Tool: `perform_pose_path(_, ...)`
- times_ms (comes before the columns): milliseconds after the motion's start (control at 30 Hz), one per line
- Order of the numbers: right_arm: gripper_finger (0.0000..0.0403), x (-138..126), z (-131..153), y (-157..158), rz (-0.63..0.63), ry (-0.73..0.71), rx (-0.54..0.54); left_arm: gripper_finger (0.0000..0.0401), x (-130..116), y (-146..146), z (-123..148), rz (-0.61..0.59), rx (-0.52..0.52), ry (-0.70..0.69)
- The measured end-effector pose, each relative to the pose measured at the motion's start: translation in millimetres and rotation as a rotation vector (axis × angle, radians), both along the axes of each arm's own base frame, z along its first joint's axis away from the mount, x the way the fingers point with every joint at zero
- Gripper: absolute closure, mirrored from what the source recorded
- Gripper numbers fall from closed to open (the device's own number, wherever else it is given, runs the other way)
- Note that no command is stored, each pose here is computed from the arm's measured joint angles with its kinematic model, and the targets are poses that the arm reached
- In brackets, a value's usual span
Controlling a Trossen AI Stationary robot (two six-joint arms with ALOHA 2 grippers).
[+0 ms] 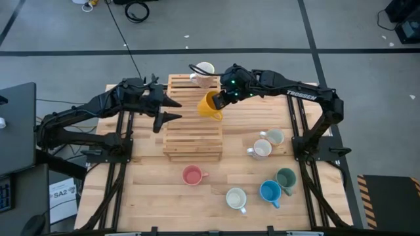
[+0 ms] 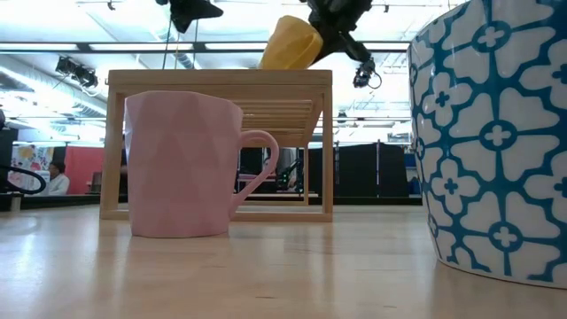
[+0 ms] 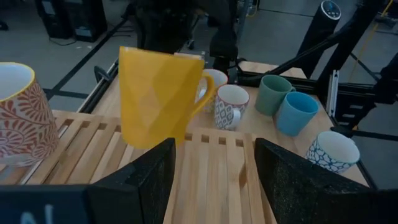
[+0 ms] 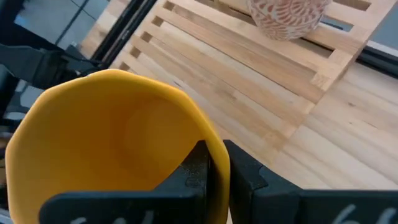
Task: Place coffee mugs
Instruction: Put the yellow mug on the shelf
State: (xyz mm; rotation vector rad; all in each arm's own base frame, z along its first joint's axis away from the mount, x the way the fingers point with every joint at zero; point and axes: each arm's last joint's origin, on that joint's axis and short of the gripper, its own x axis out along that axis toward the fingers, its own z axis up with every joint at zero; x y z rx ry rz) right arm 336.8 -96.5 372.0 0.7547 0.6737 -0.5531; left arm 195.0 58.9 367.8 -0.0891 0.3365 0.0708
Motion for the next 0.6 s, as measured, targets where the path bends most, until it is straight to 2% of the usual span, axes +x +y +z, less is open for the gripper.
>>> perform_pose_path(167,0.0368,5,-6,-1,0.014,0.023,-0.018,0.0174,12,2,-9,0.042,0.010,0.046)
perform_pose_path(300,0.0368,9,-12,-3,0.021,0.047,-0.022,0.0174,25,4,-11,0.061,0.063,0.036)
perform_pose_path(600,0.0367,11,-15,-3,0.026,0.055,-0.024,0.0174,54,8,-6,0.052,0.138,-0.140)
